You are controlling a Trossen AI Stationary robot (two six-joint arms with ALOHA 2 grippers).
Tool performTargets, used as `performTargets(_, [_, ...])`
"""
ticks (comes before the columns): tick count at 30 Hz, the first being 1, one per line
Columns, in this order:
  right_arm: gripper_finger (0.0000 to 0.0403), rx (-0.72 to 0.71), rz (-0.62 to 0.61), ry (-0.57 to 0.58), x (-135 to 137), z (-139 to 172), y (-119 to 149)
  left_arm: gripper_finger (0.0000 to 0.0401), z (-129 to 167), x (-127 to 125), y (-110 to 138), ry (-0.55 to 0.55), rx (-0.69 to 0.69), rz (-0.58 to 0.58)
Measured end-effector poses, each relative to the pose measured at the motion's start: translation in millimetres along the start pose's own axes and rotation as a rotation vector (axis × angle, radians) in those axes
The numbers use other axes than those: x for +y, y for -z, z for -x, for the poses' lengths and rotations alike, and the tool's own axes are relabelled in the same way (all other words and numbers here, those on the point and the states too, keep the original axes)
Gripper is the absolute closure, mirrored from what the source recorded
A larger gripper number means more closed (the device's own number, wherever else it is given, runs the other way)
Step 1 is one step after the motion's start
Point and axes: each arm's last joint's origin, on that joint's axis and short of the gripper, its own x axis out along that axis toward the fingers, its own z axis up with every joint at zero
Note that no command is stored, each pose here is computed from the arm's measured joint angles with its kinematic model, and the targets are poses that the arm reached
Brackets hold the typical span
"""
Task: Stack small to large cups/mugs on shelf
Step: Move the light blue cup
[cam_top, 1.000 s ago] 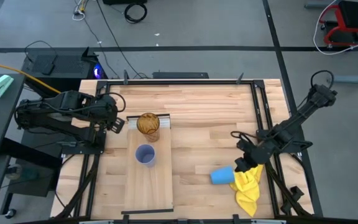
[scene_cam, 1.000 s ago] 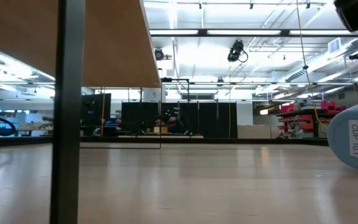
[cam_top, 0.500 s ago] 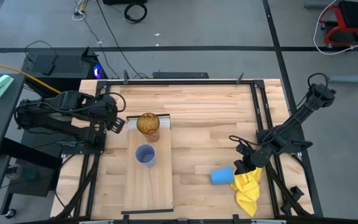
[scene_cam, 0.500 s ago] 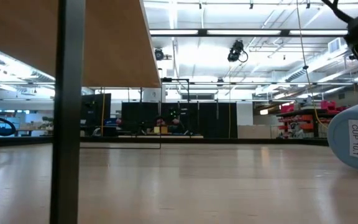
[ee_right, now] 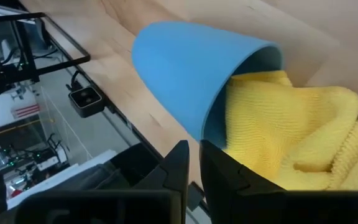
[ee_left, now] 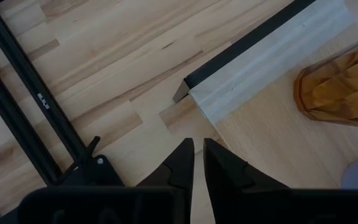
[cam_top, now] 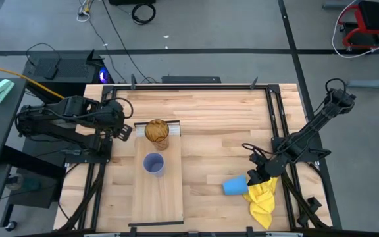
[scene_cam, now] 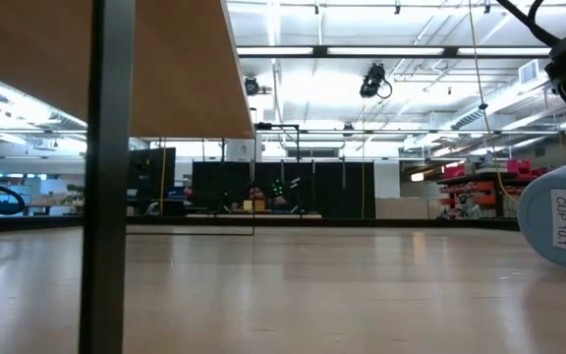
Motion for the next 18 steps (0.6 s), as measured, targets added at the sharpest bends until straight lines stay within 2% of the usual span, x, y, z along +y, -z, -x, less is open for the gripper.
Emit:
performTargets(11, [0.0344,-0.013,0.002,0.036,-2,-6,-1,0.0353,0,0,0,0.001,0.000,0.000])
performTargets(18, [0.0328,-0.007,0.017,0.013,1,-11,0,0.0353,0,0,0,0.001,0.000,0.000])
